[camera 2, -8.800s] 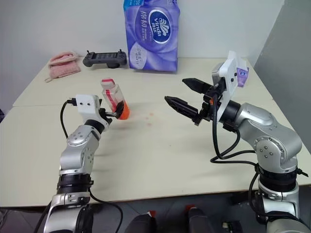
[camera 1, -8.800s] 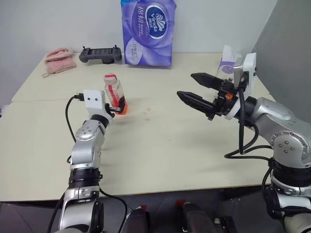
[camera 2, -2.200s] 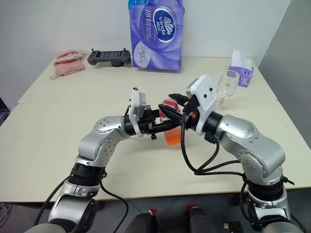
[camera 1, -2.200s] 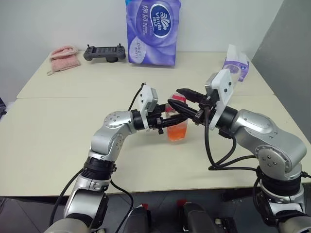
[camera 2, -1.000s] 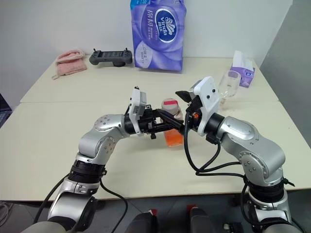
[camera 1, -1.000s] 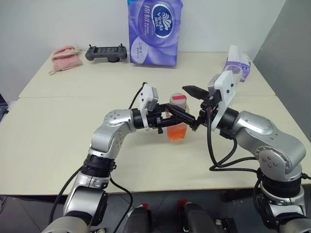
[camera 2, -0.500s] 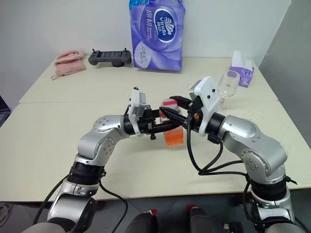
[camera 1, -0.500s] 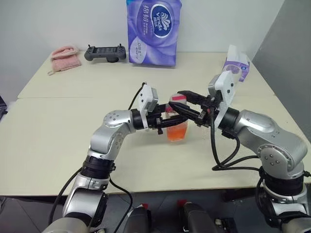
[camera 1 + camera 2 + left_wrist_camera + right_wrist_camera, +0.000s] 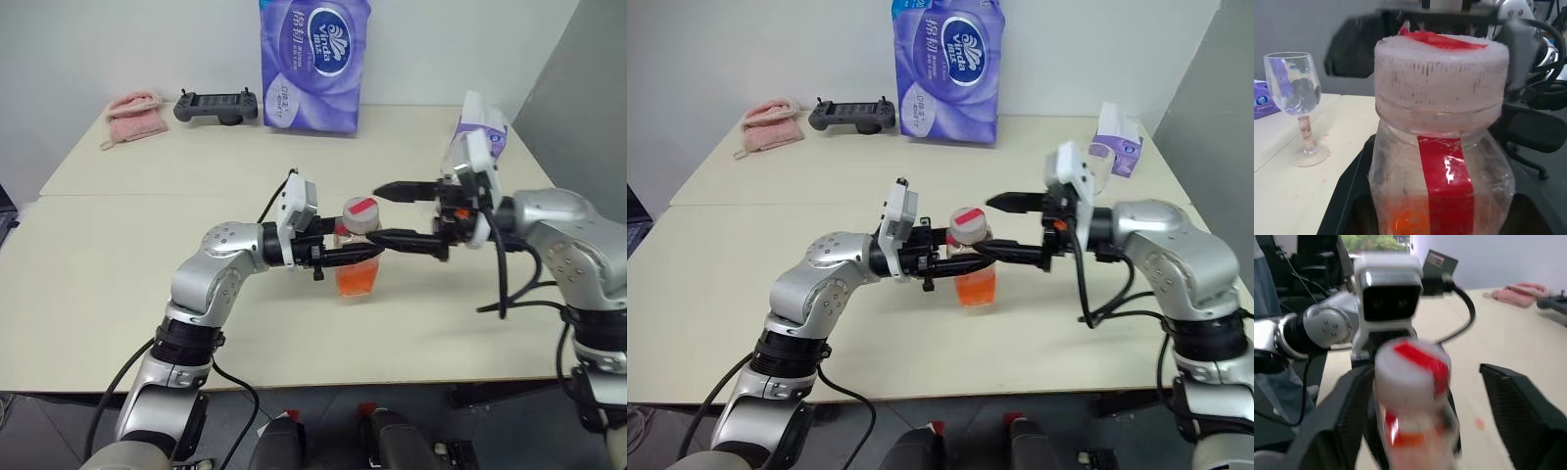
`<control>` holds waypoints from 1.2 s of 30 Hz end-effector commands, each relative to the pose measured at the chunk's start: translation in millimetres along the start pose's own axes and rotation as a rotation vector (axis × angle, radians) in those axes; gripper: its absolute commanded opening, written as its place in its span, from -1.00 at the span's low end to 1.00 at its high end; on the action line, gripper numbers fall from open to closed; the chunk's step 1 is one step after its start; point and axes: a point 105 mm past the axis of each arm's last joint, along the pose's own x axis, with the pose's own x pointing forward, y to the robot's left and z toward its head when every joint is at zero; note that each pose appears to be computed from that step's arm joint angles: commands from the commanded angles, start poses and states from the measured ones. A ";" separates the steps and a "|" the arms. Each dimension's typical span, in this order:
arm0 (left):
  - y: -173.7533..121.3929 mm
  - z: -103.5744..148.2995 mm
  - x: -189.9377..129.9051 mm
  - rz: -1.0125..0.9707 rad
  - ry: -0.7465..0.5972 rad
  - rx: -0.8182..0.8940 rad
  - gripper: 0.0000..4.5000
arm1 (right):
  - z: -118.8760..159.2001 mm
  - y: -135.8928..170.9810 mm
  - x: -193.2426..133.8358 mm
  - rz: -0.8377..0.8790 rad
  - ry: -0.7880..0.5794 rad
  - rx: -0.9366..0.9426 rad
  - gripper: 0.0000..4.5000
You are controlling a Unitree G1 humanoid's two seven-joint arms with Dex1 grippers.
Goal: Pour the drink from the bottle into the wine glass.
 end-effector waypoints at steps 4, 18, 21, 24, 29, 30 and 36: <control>4.2 14.9 -1.8 0.031 -0.056 0.052 -0.14 | 13.7 30.0 -0.9 -0.100 -0.046 -0.048 0.97; 8.8 11.8 1.1 0.037 -0.051 0.055 -0.14 | 30.9 14.3 41.1 -0.334 -0.173 -0.046 0.97; 8.5 11.7 1.2 0.039 -0.050 0.057 -0.14 | 29.1 12.1 40.8 -0.337 -0.166 -0.044 0.97; 8.7 11.6 0.9 0.041 -0.049 0.057 -0.14 | 28.4 13.0 40.5 -0.322 -0.167 -0.032 0.90; 9.7 11.9 0.7 0.047 -0.050 0.059 -0.14 | 26.1 17.4 41.9 -0.281 -0.158 -0.018 0.26; 9.9 12.1 0.8 0.048 -0.051 0.060 -0.14 | 26.3 18.1 42.3 -0.275 -0.161 -0.013 0.11; 8.2 12.4 1.3 0.046 -0.054 0.055 -0.14 | 30.1 17.6 41.0 -0.230 -0.171 -0.015 -0.19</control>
